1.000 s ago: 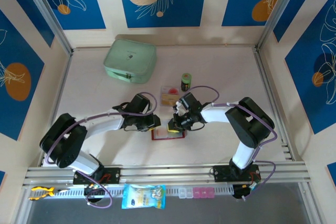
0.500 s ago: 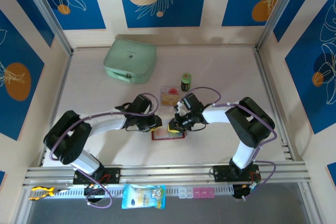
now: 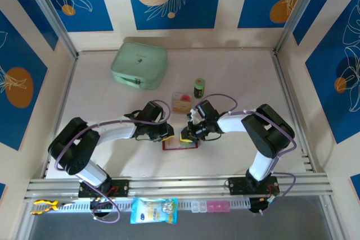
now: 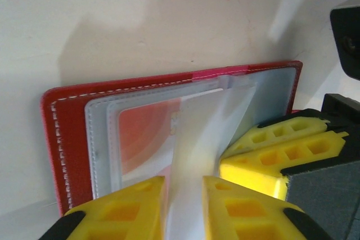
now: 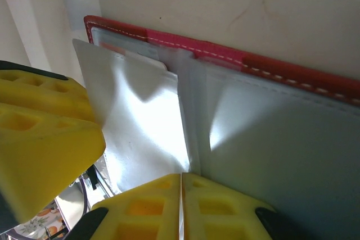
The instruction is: Take the credit cards out of the card holder
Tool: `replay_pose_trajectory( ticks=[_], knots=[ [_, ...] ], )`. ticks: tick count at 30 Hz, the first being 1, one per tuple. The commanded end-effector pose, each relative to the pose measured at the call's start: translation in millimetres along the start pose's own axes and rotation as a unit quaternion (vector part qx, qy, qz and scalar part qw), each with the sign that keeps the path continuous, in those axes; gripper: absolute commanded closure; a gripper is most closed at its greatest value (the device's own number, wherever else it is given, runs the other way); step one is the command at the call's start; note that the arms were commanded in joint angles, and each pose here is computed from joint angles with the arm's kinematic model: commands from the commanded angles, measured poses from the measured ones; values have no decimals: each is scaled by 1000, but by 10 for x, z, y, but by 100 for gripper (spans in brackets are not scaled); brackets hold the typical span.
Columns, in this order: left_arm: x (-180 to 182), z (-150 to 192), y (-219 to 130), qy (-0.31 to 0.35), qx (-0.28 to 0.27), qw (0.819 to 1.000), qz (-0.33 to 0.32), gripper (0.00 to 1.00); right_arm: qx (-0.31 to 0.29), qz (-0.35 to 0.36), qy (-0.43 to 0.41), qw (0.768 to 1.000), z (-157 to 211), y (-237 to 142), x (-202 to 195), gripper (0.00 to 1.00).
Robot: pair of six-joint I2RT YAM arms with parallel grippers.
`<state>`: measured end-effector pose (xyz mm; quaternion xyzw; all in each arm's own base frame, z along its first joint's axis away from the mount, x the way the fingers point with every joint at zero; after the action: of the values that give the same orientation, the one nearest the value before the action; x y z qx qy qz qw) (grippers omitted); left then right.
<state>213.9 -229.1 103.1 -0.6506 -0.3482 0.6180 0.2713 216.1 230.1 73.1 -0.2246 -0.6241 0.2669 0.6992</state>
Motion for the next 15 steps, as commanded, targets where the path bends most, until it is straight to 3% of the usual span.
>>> replay_pose_trajectory(
  ticks=[1,15],
  knots=[
    [-23,43,36,0,10,1000,15,80,16,5,19,1000,57,25,-87,90],
    [-179,23,-85,14,6,999,34,80,-35,-7,-18,999,37,-355,347,76]
  ],
)
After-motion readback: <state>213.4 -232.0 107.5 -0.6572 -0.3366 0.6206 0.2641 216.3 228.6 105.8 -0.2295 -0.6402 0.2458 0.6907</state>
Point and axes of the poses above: each hand's point on the last joint's axis, 136 mm out from that joint toward the fingers, its own y axis out along the fingers, its own x axis along the line the jaws close on, z = x × y, the point moved 8 cm from there along -y, back along the fingers, and after that the axes turned 6 degrees about y, right-handed, at the moved point
